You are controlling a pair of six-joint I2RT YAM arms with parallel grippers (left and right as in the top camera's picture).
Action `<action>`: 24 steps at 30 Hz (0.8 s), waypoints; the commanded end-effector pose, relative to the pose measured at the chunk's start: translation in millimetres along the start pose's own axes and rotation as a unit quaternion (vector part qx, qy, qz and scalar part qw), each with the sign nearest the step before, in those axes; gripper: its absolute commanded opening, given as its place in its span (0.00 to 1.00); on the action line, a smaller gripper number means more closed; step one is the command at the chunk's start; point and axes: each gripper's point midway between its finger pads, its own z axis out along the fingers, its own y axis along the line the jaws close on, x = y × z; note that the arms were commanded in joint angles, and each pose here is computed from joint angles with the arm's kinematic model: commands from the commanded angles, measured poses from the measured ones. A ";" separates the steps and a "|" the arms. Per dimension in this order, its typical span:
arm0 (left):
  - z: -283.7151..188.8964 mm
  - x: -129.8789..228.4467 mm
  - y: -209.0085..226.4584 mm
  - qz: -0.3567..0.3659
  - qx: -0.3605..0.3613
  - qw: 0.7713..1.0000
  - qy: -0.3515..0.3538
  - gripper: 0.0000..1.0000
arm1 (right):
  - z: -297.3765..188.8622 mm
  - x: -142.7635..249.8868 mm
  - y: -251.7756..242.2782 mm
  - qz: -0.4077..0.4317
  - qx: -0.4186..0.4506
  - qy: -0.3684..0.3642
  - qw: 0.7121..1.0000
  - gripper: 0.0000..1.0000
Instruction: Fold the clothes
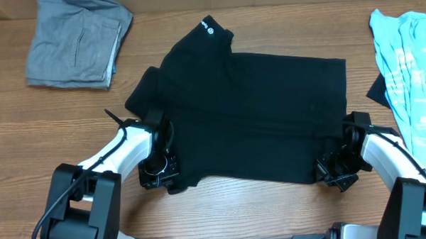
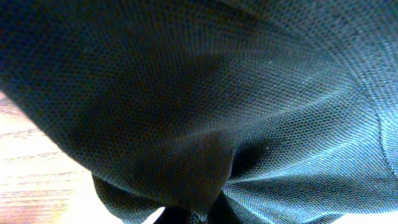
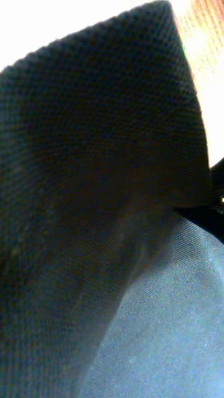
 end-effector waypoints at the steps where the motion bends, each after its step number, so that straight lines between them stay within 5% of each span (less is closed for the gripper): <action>1: 2.1 10.9 7.5 -0.007 -0.019 1.000 0.024 0.04 | -5.4 1.2 0.1 0.024 -0.007 -0.010 1.000 0.04; 15: -70.2 22.3 -5.0 0.026 0.049 0.993 -0.108 0.04 | -52.0 14.9 -11.2 0.035 -0.053 -0.088 0.994 0.04; 24: -103.7 -42.8 -47.2 0.062 0.126 0.956 -0.256 0.04 | -72.8 -12.4 41.2 0.001 -0.168 -0.141 0.976 0.04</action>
